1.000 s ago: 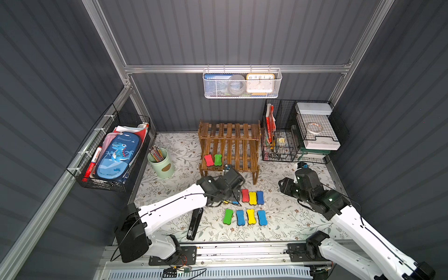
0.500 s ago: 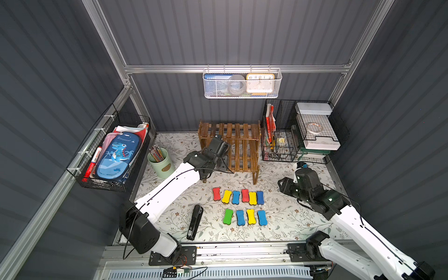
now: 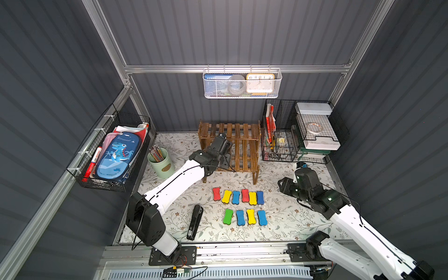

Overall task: Remove the whiteboard erasers from the shelf
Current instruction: Place the whiteboard eraser at the center of the board.

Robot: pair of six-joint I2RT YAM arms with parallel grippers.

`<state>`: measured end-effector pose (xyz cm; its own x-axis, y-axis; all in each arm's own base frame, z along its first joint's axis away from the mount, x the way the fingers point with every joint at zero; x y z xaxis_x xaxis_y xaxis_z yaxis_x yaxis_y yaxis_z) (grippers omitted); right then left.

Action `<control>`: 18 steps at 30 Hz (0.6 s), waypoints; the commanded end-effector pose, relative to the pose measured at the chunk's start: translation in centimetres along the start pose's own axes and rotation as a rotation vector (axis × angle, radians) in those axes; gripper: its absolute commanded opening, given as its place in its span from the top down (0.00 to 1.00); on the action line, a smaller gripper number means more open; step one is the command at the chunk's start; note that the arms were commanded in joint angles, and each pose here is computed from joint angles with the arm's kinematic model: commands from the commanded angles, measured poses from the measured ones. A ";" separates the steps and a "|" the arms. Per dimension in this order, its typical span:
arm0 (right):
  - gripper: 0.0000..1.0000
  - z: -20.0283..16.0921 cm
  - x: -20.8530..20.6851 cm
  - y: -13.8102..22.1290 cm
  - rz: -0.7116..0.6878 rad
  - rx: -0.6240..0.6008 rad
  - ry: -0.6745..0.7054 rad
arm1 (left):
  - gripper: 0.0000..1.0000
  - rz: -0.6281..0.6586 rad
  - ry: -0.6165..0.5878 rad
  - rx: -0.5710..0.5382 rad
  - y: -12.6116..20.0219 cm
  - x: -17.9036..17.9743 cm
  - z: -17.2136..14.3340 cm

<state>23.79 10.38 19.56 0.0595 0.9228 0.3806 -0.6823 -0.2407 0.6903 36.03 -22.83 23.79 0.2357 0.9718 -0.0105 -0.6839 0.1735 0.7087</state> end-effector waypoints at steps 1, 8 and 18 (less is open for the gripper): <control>0.53 0.4 -0.2 0.1 -0.013 -0.012 0.009 | 0.37 0.018 -0.014 0.041 -1.8 0.5 -1.0; 0.53 0.5 -0.3 0.0 -0.018 -0.013 0.005 | 0.37 0.034 -0.004 0.097 -3.5 0.9 -3.0; 0.53 0.5 -0.5 -0.1 -0.024 -0.013 0.001 | 0.41 0.047 -0.007 0.129 -4.5 1.0 -3.9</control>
<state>23.95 10.10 19.45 0.0724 0.9230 0.3779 -0.6822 -0.2305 0.6938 36.87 -22.47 19.64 0.2166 0.9762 0.0142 -0.6379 0.1305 0.7590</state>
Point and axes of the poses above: each gripper's point midway between its finger pads, its own y axis back along the fingers, its own x axis along the line the jaws close on, z = x × y, the point moved 2 cm from there along y, back along the fingers, and after that the axes turned 4 degrees about y, right-handed, at the moved point
